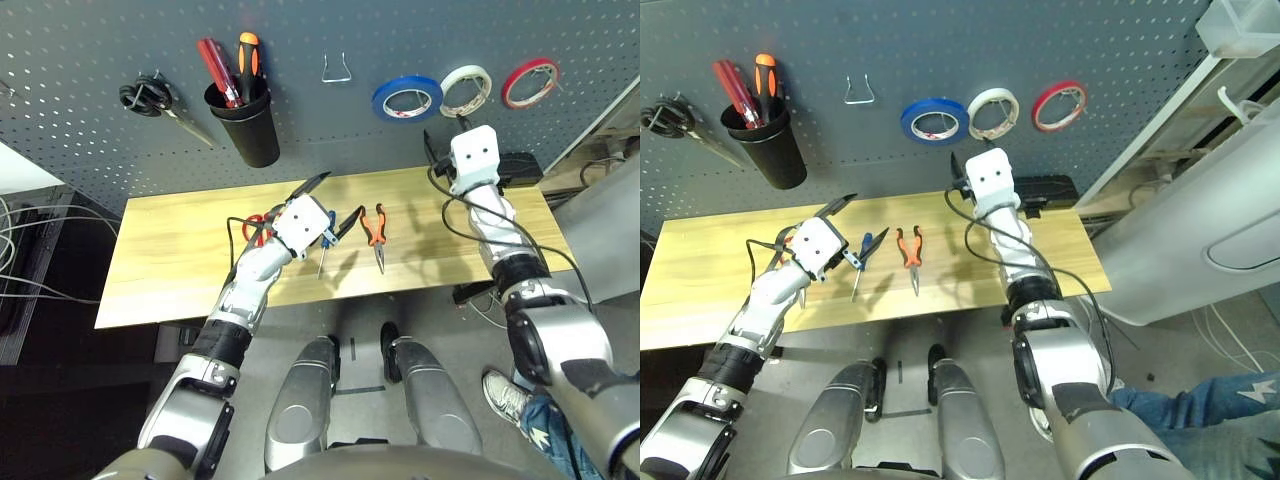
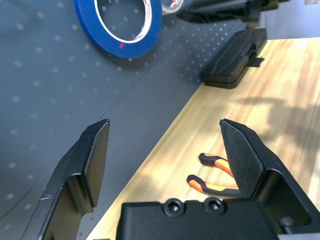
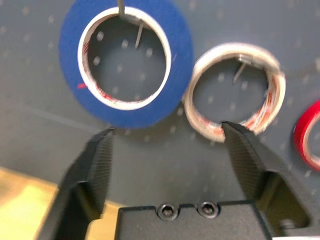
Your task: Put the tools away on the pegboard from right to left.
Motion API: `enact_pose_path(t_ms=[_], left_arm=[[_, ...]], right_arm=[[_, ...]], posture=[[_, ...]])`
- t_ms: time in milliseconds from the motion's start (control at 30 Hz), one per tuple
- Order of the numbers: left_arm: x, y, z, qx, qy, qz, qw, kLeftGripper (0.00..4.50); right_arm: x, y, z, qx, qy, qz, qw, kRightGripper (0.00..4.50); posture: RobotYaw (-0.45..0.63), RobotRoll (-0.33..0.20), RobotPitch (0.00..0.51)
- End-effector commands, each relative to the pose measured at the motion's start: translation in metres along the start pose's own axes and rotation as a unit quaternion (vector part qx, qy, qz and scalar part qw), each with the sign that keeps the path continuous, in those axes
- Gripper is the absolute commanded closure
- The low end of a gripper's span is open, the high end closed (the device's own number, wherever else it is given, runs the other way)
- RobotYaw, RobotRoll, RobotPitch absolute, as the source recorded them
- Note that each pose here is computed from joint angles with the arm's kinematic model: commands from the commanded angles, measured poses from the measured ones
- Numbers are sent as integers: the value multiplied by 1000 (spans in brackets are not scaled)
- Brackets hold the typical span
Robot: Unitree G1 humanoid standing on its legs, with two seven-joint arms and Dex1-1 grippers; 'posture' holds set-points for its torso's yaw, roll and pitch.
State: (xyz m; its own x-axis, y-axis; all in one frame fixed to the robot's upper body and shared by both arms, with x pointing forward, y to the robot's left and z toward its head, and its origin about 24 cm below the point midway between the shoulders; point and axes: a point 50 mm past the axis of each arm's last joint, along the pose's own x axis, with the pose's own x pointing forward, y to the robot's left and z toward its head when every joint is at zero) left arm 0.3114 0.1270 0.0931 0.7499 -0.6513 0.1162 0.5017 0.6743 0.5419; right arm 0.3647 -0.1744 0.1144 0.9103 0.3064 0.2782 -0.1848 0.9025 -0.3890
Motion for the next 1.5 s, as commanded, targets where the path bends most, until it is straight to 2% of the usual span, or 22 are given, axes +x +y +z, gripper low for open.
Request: enact_pose_path(t_ms=[33,200,400,733,1067,1300,1400,1500], left_arm=[[-3,-8,-8,-24,32,-22,999,0],[0,-8,-15,-49,77,-21,996,0],[0,-7,-24,-52,133,-13,990,0],[-7,-5,-31,-65,193,18,979,0],[-25,-12,-29,-73,206,30,975,0],[-31,-11,-29,-75,211,39,974,0],[-32,-12,-28,-75,211,39,974,0],[-32,-12,-29,-75,211,39,974,0]], right_arm=[[-18,5,-23,46,74,20,996,58],[-25,14,-50,100,196,19,975,58],[-15,36,-57,154,264,37,952,58],[1,63,-54,188,318,70,927,58],[0,79,-58,195,351,85,912,58],[-2,85,-61,199,376,83,901,58],[-5,81,-64,201,402,61,891,689],[-8,78,-68,211,426,37,879,1731]], posture=[[118,0,251],[117,0,252],[140,0,282],[199,0,327],[268,0,358],[286,0,367],[283,0,365],[279,0,362]])
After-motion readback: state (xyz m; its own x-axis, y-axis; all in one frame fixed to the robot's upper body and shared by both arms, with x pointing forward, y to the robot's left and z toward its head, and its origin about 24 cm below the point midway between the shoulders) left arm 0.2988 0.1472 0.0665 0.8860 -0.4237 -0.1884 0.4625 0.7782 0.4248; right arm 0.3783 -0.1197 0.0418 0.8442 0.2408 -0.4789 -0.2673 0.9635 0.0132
